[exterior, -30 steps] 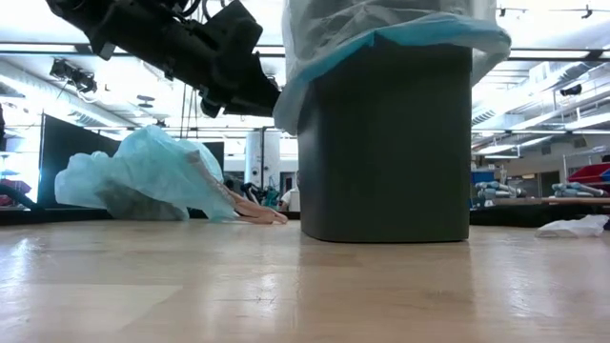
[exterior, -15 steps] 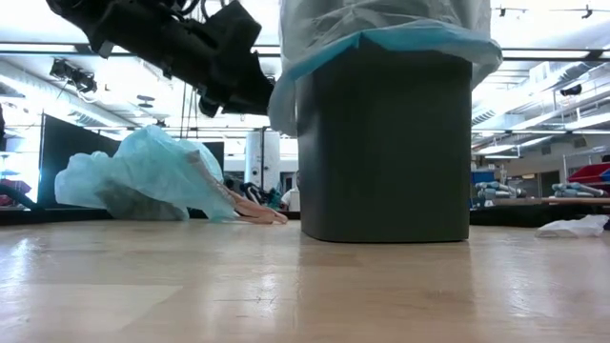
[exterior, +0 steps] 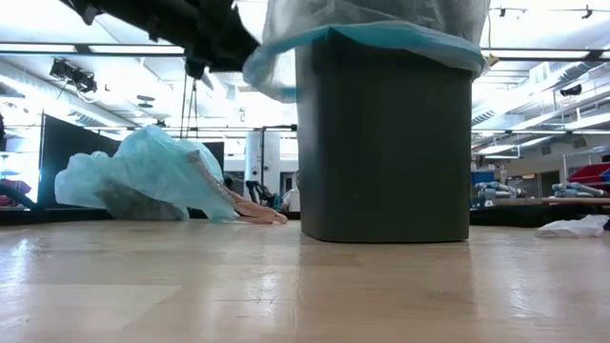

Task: Place trash/remove bag and relplace
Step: Insert a new trash bag into the bin

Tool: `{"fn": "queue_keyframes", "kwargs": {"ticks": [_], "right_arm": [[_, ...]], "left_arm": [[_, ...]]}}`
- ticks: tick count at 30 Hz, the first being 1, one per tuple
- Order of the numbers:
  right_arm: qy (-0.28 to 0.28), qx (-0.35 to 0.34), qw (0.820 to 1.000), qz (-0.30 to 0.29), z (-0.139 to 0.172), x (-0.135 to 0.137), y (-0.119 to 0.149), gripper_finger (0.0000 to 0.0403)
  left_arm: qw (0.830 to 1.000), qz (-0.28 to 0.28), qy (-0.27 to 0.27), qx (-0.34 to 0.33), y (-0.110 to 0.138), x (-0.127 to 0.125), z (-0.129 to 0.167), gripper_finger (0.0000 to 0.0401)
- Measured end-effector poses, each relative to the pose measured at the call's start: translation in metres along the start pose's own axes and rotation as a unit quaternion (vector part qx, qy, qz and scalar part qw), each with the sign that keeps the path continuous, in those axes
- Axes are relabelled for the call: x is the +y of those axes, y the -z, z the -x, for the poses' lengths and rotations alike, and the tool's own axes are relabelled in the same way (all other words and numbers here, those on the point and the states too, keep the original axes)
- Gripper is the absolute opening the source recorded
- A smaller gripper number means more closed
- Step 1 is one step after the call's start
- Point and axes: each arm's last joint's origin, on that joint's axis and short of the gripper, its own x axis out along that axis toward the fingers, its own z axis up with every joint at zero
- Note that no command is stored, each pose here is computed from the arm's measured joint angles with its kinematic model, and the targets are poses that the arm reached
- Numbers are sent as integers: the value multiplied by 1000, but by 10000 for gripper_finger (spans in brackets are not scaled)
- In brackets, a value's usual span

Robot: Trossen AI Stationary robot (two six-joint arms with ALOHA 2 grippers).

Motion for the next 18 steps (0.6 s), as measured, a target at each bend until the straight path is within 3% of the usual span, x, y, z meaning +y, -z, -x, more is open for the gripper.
{"fn": "queue_keyframes", "kwargs": {"ticks": [9,18], "right_arm": [[24,2,1000,-6,7,-7,1,122],[93,-8,995,-41,28,-20,4,123]], "left_arm": [[996,6,-1,91,26,-3,-7,157],[998,-2,-7,61,25,-6,-14,157]]}}
